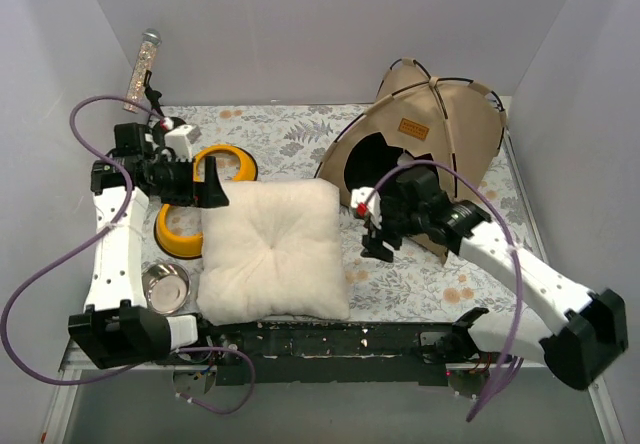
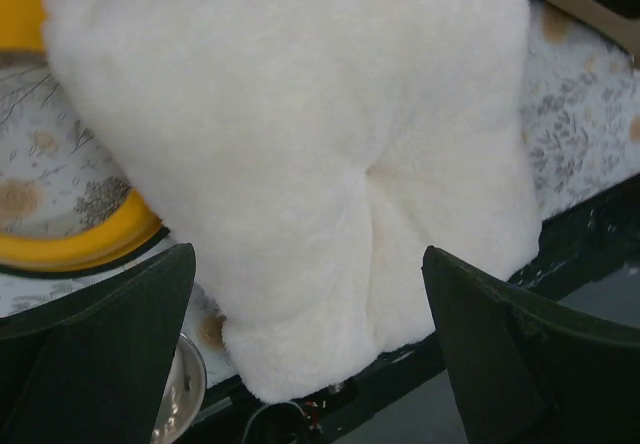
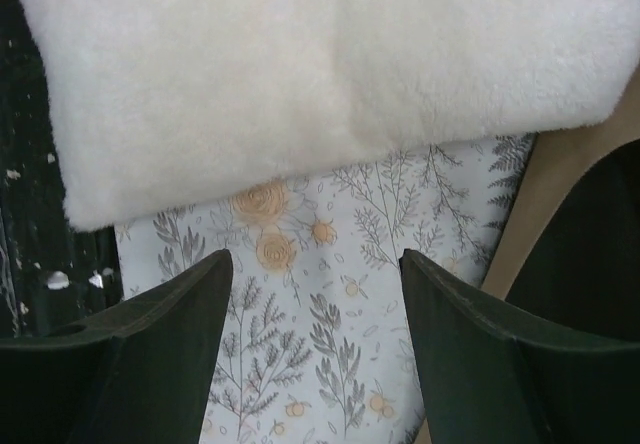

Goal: Set up the pet tent

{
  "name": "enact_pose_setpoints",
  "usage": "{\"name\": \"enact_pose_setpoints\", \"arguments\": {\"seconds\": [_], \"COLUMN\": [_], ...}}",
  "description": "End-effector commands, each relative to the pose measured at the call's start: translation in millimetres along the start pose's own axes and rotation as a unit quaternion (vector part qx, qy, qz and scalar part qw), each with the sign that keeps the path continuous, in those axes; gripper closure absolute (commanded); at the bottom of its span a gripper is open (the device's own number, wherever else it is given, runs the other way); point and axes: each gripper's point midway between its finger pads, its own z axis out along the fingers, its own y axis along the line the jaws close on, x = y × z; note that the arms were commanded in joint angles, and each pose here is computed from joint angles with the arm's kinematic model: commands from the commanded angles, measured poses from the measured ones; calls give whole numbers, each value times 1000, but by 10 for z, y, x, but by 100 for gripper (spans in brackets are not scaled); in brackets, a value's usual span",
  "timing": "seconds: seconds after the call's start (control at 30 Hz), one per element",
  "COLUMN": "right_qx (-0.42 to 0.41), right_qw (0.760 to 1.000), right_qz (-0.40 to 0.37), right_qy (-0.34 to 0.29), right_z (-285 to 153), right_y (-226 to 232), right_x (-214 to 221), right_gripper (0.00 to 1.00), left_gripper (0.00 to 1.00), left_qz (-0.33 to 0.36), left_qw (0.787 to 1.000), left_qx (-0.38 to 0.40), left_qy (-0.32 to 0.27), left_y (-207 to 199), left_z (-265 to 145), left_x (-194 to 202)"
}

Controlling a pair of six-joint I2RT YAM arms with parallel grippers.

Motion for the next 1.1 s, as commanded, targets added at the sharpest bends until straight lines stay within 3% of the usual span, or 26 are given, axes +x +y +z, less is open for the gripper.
{"name": "enact_pose_setpoints", "arguments": {"seconds": [0.0, 0.03, 0.13, 0.33, 0.43, 0.53, 0.73, 0.93, 1.07], "right_qx": [-22, -24, -16, -43, -36, -48, -92, -83, -61], "right_qw": [988, 980, 973, 964, 959, 955, 946, 935, 935], "right_qz": [153, 196, 228, 264, 281, 293, 302, 340, 347], "right_qy": [1, -4, -34, 3, 1, 1, -80, -57, -34], "right_z": [201, 234, 404, 822, 919, 958, 1042, 1251, 1198], "right_y": [-61, -22, 75, 304, 313, 353, 373, 266, 134], "right_x": [-248, -255, -316, -80, 35, 40, -274, -221, -203], "right_gripper": [26, 26, 27, 27, 26, 25, 21, 24, 23], "left_gripper": [2, 2, 2, 2, 2, 2, 2, 5, 8], "left_qz": [-190, -202, -225, -233, -235, -210, -167, -159, -171], "left_qw": [977, 974, 967, 967, 966, 974, 984, 986, 983], "left_qx": [-87, -92, -110, -93, -110, -80, -38, -2, -18], "left_qy": [-36, -40, -55, -46, -14, 33, 41, 46, 58], "left_y": [436, 454, 543, 674, 873, 914, 849, 759, 832], "left_z": [-149, -143, -48, 287, 490, 688, 816, 913, 952], "left_x": [-19, 8, 94, 269, 465, 670, 801, 827, 879]}}
